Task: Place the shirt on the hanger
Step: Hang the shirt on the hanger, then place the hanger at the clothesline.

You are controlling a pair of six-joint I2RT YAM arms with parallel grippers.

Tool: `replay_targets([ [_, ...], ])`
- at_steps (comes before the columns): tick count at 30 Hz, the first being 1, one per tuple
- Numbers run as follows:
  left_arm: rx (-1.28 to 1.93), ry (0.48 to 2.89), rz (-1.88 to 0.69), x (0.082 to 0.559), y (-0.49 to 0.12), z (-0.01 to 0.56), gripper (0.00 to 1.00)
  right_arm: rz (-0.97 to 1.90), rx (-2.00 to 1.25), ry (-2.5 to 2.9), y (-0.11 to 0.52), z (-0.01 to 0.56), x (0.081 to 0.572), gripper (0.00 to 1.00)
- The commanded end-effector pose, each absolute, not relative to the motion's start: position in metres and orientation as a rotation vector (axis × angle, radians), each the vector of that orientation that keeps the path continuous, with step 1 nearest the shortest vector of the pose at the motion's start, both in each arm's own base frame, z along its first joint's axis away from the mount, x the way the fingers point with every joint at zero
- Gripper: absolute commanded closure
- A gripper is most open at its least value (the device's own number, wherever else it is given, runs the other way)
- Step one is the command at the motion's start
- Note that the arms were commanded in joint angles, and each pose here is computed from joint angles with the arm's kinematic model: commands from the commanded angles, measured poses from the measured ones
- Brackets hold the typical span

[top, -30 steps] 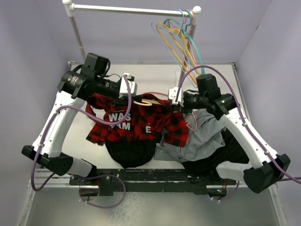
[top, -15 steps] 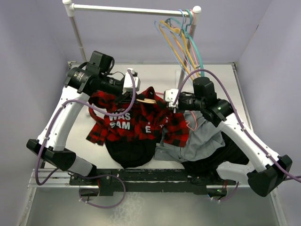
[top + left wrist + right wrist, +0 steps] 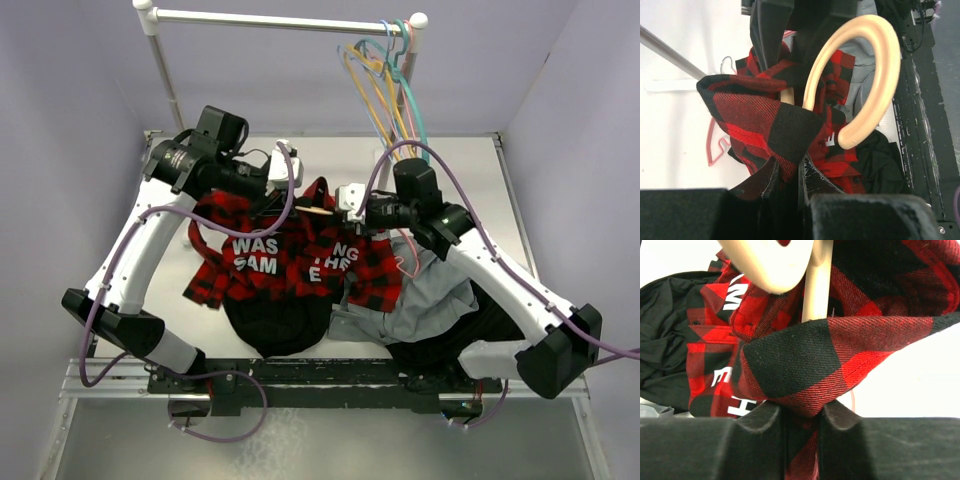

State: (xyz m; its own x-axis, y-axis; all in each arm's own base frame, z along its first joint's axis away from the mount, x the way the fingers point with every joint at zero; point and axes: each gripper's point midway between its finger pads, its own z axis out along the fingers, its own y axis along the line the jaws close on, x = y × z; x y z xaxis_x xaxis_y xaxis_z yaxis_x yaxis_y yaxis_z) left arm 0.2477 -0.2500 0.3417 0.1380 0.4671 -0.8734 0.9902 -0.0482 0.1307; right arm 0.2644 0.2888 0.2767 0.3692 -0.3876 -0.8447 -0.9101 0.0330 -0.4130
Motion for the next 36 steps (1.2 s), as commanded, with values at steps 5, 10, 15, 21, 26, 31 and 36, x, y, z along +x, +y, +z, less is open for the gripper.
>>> replay_targets([
  [5, 1.6, 1.232, -0.772, 0.257, -0.262, 0.383, 1.0, 0.684, -1.512, 1.095, 0.3, 0.294, 0.251, 1.0],
  [10, 1.561, 1.236, -0.771, 0.262, -0.264, 0.393, 0.82, 0.642, -1.39, 1.128, 0.281, 0.289, 0.238, 1.0],
  [15, 1.465, 1.272, -0.637, 0.285, -0.259, 0.414, 0.0, 0.615, -1.292, 1.285, 0.268, 0.293, 0.246, 1.0],
  [21, 1.227, 1.311, -0.304, 0.325, -0.225, 0.477, 0.0, 0.638, -1.195, 1.408, 0.265, 0.307, 0.253, 1.0],
  [26, 1.242, 1.286, -0.27, 0.304, -0.211, 0.503, 0.01, 0.672, -1.064, 1.413, 0.264, 0.337, 0.256, 1.0],
  [31, 1.314, 1.296, -0.356, 0.264, -0.206, 0.5, 0.01, 0.665, -1.006, 1.476, 0.265, 0.356, 0.269, 1.0],
  [36, 1.345, 1.404, -0.383, 0.256, -0.199, 0.455, 0.01, 0.645, -0.894, 1.545, 0.267, 0.377, 0.291, 1.0],
])
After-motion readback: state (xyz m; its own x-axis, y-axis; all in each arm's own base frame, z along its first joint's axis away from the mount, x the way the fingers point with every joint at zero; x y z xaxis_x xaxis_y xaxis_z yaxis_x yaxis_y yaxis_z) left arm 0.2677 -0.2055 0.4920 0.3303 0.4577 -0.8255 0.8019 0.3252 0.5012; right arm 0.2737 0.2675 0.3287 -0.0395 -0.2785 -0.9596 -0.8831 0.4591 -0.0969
